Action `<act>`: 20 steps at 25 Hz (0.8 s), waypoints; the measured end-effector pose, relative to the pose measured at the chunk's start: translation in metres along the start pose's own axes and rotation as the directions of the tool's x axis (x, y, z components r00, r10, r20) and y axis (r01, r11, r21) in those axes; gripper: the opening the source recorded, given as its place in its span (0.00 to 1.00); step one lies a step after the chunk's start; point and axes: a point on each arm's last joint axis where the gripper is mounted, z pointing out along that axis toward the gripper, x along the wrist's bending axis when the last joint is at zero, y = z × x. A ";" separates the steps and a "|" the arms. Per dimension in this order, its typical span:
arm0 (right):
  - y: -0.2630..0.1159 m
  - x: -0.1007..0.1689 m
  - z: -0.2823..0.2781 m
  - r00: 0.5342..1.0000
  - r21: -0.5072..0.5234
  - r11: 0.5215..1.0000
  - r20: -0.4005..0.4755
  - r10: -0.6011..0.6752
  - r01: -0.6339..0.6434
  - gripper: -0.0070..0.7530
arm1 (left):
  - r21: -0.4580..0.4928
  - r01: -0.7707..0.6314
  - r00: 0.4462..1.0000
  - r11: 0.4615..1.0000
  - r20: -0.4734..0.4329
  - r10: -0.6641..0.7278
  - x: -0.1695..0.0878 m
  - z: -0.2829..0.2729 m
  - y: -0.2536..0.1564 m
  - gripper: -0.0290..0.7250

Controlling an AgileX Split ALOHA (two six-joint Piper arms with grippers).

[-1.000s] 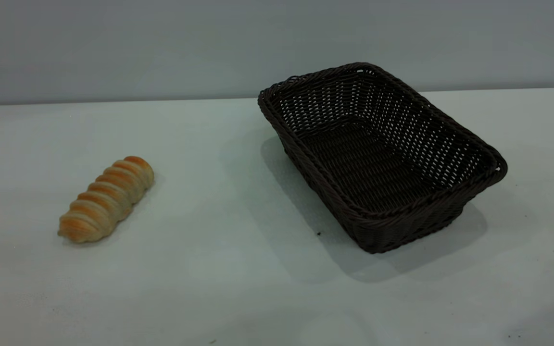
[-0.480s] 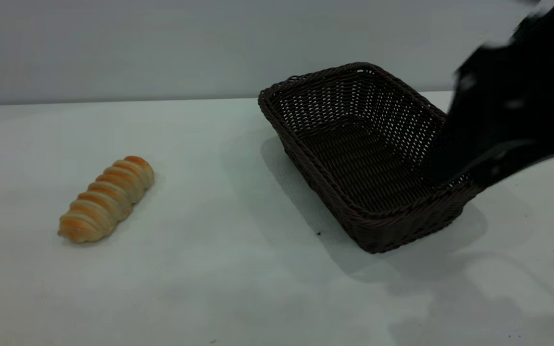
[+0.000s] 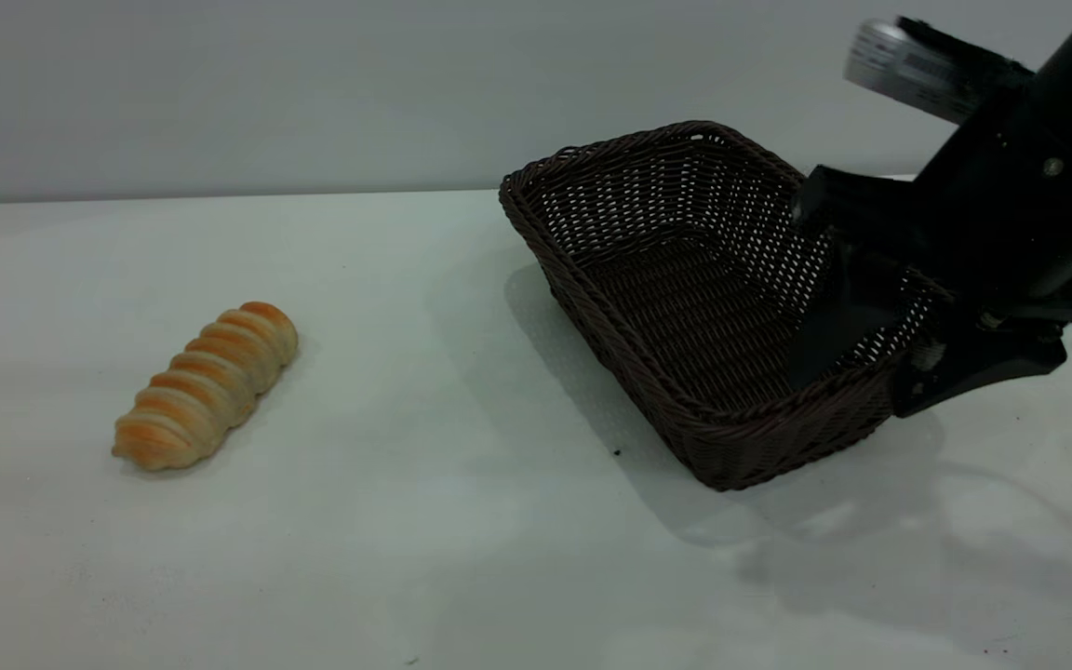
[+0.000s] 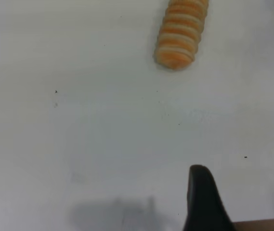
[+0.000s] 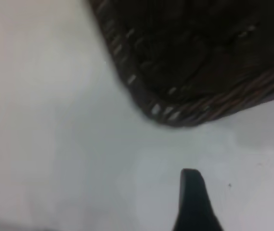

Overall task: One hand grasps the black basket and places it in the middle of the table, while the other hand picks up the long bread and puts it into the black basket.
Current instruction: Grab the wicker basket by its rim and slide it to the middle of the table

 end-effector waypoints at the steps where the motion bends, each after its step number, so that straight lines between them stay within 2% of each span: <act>1: 0.003 -0.004 0.001 0.999 -0.010 0.999 0.007 0.041 -0.041 0.67 | 0.000 0.000 1.000 1.000 0.000 0.000 0.000 0.000 0.000 0.64; 5: 0.012 -0.019 0.009 0.980 -0.042 0.980 0.031 0.198 -0.196 0.60 | 0.000 0.000 1.000 1.000 0.000 0.000 0.000 0.000 0.000 0.64; 8: 0.016 -0.021 0.013 0.965 -0.076 0.963 0.016 0.261 -0.259 0.59 | 0.000 0.000 1.000 1.000 0.000 0.000 0.000 0.000 0.000 0.64; 12: 0.019 -0.022 0.018 0.947 -0.106 0.942 -0.003 0.320 -0.319 0.59 | 0.000 0.000 1.000 1.000 0.000 0.000 0.000 0.000 0.000 0.64; 20: 0.019 -0.031 0.037 0.929 -0.100 0.926 0.028 0.369 -0.365 0.59 | 0.001 0.000 1.000 1.000 0.000 0.000 0.000 0.000 0.000 0.64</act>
